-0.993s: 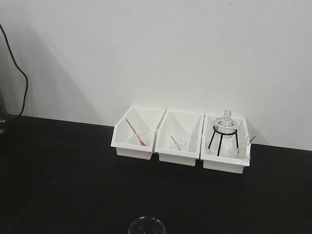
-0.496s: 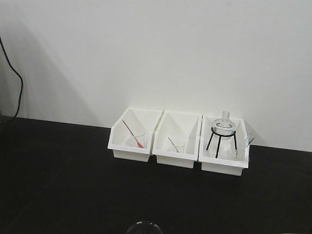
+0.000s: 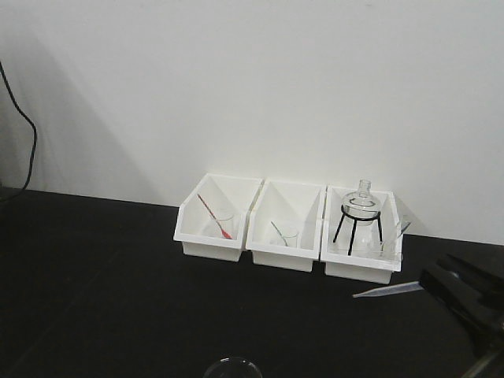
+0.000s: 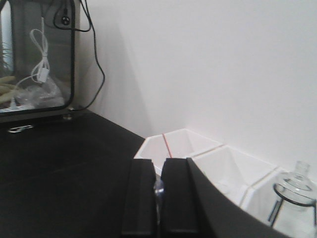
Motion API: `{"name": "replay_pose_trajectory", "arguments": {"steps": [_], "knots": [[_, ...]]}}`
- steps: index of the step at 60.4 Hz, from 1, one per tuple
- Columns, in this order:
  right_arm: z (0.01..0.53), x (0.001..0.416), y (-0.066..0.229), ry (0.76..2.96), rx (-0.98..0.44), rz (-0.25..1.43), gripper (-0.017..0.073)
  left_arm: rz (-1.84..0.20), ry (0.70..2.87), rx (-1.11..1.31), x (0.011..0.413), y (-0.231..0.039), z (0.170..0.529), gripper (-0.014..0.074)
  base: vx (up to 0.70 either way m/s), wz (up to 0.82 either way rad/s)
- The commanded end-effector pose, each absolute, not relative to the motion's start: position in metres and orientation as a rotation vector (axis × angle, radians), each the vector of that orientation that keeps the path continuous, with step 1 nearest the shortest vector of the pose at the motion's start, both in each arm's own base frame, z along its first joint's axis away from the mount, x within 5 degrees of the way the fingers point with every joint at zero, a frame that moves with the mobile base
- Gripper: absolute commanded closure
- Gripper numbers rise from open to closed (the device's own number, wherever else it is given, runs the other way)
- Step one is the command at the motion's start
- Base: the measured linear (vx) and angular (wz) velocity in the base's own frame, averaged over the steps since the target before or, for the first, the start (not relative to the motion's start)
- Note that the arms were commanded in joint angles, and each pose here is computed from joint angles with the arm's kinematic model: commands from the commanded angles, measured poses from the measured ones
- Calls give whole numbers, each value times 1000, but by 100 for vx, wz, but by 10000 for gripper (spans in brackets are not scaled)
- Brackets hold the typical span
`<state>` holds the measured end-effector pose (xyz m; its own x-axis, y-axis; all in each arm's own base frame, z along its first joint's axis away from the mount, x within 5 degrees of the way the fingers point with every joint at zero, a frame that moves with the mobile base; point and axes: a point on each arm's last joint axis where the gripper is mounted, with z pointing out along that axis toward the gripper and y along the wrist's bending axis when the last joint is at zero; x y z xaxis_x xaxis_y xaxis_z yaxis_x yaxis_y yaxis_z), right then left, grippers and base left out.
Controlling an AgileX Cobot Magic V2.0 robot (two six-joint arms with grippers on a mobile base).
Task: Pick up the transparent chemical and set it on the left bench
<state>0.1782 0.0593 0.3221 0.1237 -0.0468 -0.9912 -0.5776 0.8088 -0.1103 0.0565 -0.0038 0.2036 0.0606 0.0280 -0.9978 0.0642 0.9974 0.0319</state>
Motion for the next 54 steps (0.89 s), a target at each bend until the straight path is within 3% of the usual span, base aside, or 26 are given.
{"name": "replay_pose_trajectory", "arguments": {"steps": [1,24,37,46,54], "knots": [[340,185,76,1362,-583,486,561,-35,1429,64,55,-4,206,597,0,0],[313,217,170,1604,-811,553,561,-35,1429,64,55,-4,206,597,0,0],[276,243,194,1702,-898,537,552,-35,1429,64,55,-4,206,597,0,0],[265,257,206,1719,-914,568,482,-35,1429,64,55,-4,206,597,0,0],[261,269,214,1744,-886,589,328,-35,1429,64,55,-4,206,597,0,0]]}}
